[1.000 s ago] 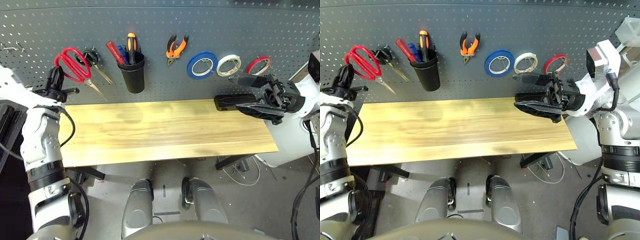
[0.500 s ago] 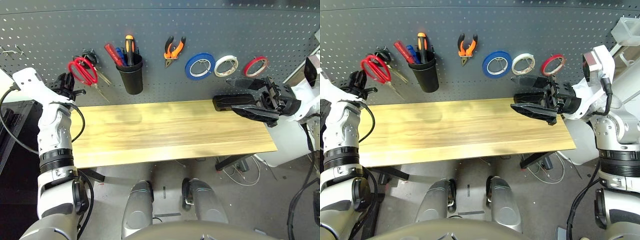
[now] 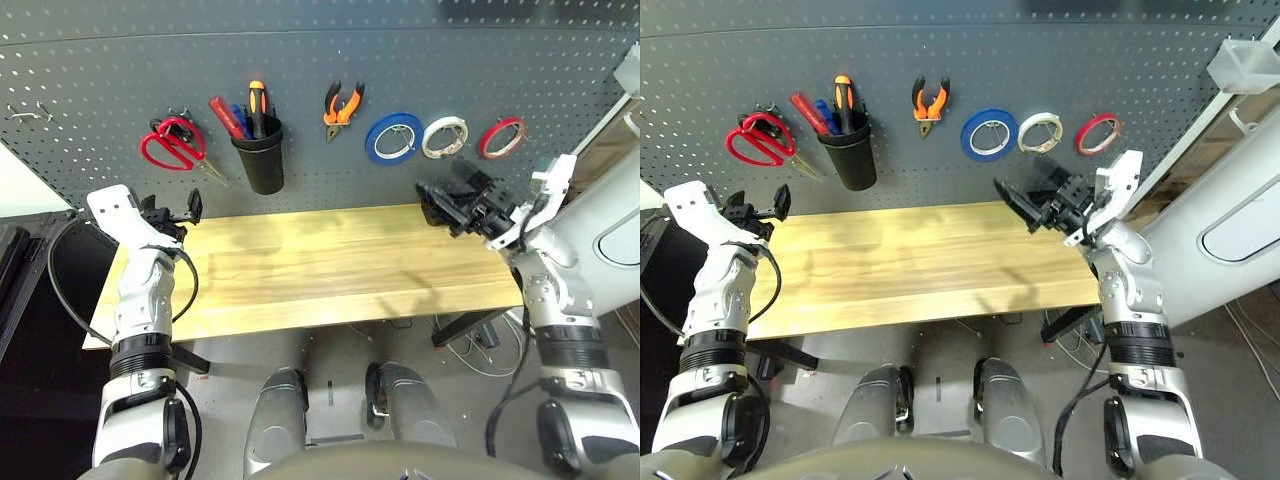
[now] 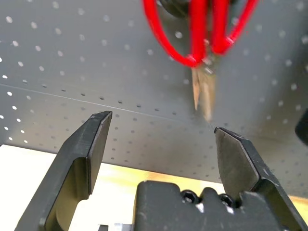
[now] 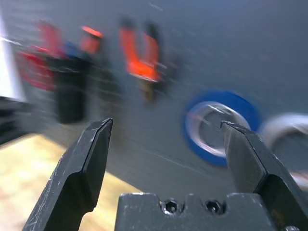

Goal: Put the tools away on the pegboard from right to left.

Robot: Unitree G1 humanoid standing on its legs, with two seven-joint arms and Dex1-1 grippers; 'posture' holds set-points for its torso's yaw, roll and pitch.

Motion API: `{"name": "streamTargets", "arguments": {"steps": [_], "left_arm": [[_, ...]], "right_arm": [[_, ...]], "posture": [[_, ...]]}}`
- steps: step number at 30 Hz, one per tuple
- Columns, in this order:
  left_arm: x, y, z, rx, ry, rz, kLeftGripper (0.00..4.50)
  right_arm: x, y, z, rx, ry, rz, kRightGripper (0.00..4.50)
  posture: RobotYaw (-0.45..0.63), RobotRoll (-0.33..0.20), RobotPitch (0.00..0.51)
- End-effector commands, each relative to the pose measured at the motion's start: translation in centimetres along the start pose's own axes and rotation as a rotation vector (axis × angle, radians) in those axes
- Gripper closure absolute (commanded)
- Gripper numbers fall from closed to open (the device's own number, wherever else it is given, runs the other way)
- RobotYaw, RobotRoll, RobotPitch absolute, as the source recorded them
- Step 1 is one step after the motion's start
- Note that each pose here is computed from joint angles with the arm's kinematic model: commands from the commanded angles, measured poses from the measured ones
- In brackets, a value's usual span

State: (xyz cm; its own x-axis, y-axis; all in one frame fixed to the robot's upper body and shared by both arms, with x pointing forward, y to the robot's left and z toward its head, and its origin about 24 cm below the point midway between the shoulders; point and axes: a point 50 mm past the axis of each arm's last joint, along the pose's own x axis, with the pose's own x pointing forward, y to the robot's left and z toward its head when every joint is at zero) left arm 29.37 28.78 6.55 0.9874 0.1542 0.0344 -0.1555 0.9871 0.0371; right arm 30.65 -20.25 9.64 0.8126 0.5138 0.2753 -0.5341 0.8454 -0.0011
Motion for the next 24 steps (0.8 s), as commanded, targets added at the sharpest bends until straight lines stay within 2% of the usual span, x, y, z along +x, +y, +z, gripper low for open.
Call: {"name": "streamTargets", "arguments": {"steps": [1,9,15,24], "left_arm": [[-0.5,-0.4,-1.3,0.034,0.011,-0.008,0.02],[-1.4,0.1,-2.1,0.032,-0.028,0.042,0.02],[-1.3,0.0,-1.5,0.036,-0.046,0.103,0.02],[-1.4,0.3,-0.4,0.050,-0.064,0.163,0.02]], "right_arm": [[0.0,-0.9,-0.9,-0.023,0.006,-0.124,0.00],[-0.5,-1.9,-3.5,-0.032,0.071,-0.326,0.00],[-1.9,-2.4,-5.0,-0.029,0.117,-0.360,0.00],[-1.9,-2.1,-5.1,-0.018,0.102,-0.339,0.00]], "posture": [[-0.12,0.000,0.055],[-0.11,0.000,0.052],[-0.11,0.000,0.047],[-0.10,0.000,0.038]]}}
